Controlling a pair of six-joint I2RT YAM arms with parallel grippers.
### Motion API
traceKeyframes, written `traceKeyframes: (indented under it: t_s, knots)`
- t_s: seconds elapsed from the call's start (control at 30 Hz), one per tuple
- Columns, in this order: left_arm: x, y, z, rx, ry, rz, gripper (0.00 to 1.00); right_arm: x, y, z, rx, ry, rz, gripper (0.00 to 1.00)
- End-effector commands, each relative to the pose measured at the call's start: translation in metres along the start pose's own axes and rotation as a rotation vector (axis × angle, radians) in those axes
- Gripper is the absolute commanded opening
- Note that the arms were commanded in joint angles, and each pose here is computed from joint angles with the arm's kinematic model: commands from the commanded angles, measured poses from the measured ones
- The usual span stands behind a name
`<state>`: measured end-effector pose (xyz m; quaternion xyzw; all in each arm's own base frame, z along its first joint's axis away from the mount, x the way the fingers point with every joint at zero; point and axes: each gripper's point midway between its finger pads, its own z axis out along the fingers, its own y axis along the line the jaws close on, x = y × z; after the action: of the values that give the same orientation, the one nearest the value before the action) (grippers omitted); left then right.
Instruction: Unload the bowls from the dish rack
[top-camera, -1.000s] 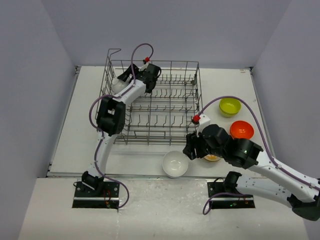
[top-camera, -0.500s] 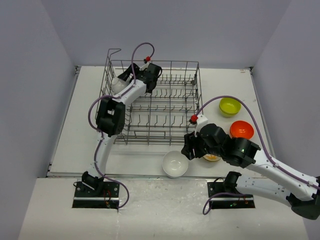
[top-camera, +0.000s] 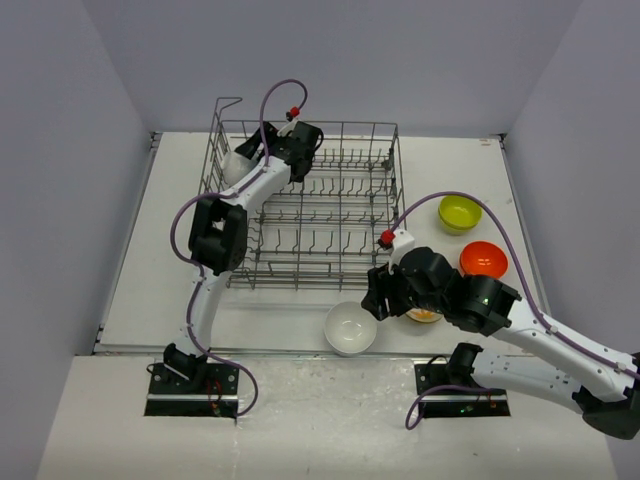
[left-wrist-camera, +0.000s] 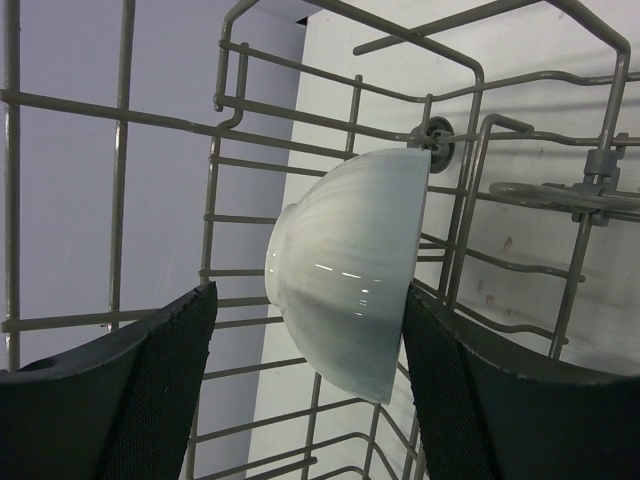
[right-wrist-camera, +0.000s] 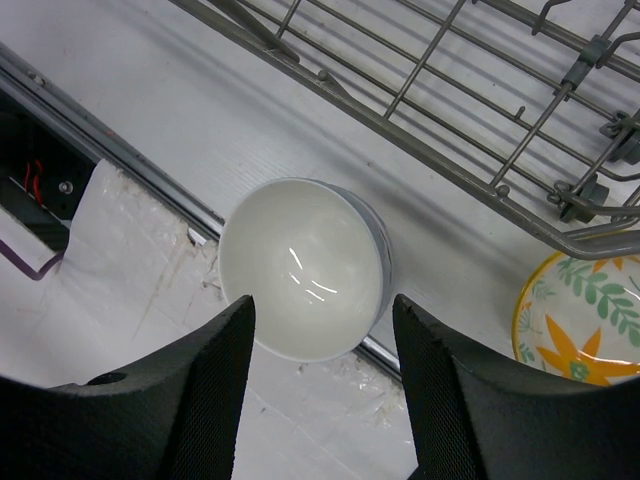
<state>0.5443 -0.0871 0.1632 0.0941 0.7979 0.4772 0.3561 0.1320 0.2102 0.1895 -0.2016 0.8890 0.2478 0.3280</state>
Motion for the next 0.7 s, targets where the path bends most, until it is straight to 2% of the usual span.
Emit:
traceKeyframes:
  t_s: [0.0,0.27,0.37,0.47,0.67]
  knots:
    - [-0.011,0.040,-0.007,-0.051,-0.014,-0.085,0.74,-0.005,0.005,0.001,-0.028,-0.022,-0.018,0.59]
    - [-0.001,0.042,-0.004,-0.068,0.009,-0.082,0.69,-0.004,0.006,0.003,-0.034,-0.017,-0.023,0.59]
    - [0.003,0.042,-0.002,-0.073,0.016,-0.084,0.65,-0.003,0.007,0.004,-0.036,-0.016,-0.026,0.59]
    - [0.003,0.045,-0.003,-0.072,0.014,-0.098,0.56,-0.002,0.007,0.004,-0.038,-0.013,-0.027,0.59]
    - [0.000,0.047,-0.003,-0.071,0.010,-0.100,0.52,-0.003,0.007,0.004,-0.043,-0.016,-0.029,0.59]
